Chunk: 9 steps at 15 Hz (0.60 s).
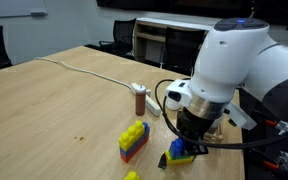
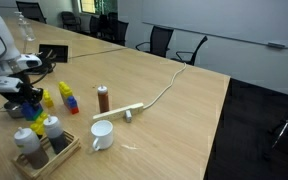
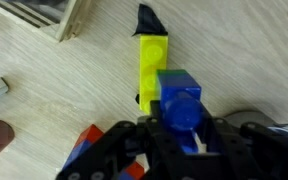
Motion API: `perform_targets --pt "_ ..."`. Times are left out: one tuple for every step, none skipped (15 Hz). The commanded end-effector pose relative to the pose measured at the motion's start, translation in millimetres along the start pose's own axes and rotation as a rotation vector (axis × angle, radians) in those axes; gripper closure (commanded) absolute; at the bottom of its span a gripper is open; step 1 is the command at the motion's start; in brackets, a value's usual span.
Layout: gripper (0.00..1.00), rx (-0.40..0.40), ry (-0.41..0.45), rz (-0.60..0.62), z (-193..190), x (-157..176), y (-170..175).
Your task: Stick the blue Lego's on the solo yellow Lego
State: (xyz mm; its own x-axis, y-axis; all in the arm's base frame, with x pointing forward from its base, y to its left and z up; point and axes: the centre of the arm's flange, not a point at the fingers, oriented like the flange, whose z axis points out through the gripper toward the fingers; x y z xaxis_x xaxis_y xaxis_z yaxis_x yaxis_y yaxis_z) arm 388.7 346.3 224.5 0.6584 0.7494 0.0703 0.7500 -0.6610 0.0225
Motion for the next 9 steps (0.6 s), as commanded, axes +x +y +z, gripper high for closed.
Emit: perform_targets --pt "0.9 -0.019 0.029 0.005 7 11 8" --pt "0.9 -0.024 0.03 0.004 7 13 10" --pt "0.9 -0.03 0.03 0.0 8 14 13" --pt "0.9 -0.032 0.032 -0.003 9 16 15" --pt "0.9 -0.033 0.033 -0.006 9 17 17" --pt "0.9 -0.031 0.032 -0.006 10 18 18" --pt "0.9 -0.028 0.031 -0.005 9 19 18" --pt "0.9 -0.023 0.022 -0.003 8 17 17" --pt "0.9 -0.021 0.018 -0.005 7 16 16"
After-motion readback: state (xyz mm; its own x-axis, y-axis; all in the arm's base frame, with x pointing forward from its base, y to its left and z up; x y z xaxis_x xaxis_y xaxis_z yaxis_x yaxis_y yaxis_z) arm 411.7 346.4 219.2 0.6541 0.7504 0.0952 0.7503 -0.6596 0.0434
